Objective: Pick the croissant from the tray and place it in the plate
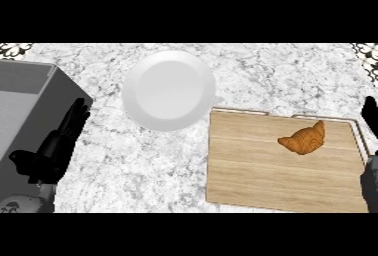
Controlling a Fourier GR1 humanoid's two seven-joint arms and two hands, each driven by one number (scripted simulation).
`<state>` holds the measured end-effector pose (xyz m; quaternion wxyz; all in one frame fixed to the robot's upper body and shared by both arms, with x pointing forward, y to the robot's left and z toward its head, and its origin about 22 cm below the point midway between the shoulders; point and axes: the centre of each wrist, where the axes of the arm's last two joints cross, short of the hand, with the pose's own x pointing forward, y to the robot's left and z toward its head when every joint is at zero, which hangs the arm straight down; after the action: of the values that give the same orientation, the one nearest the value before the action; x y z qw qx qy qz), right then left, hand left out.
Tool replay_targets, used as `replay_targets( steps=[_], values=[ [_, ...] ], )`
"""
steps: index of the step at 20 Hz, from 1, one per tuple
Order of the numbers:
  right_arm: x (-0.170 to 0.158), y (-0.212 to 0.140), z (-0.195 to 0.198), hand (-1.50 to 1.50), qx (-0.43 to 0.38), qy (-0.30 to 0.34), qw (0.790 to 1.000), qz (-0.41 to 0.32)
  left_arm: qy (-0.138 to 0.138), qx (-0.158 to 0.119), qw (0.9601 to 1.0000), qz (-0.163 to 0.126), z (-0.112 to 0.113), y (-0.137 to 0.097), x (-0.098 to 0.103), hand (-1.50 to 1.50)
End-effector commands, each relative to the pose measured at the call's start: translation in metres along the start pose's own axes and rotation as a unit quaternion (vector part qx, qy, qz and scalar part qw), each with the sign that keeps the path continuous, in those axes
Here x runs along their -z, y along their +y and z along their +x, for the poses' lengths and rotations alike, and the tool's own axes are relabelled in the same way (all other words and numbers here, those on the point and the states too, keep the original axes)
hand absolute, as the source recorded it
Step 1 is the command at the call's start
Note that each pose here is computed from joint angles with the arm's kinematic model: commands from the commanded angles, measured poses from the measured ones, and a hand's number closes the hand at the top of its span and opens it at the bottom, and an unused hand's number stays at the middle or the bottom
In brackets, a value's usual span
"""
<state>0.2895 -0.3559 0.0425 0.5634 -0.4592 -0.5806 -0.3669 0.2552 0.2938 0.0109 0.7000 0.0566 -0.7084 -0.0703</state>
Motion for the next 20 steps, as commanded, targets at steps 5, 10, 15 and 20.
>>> replay_targets(
  steps=[5, 10, 15, 20],
  values=[
    [-0.087, 0.06, -0.042, -1.5, -0.041, -0.01, 0.982, -0.186, 0.022, 0.009, 0.9997, -0.009, -0.016, -0.003, -0.004, 0.0],
    [-0.082, 0.054, -0.067, -1.5, -0.091, 0.017, 0.974, -0.208, 0.029, 0.012, 0.9995, 0.001, -0.016, -0.002, -0.005, 0.0],
    [-0.107, 0.063, -0.1, -1.5, -0.155, 0.119, 0.97, -0.145, 0.027, 0.012, 0.9995, -0.001, -0.019, -0.004, 0.002, 0.0],
    [-0.116, 0.073, -0.109, -1.5, -0.197, 0.211, 0.955, -0.07, 0.033, 0.008, 0.9994, 0.001, -0.026, 0.0, -0.004, 0.0]
  ],
)
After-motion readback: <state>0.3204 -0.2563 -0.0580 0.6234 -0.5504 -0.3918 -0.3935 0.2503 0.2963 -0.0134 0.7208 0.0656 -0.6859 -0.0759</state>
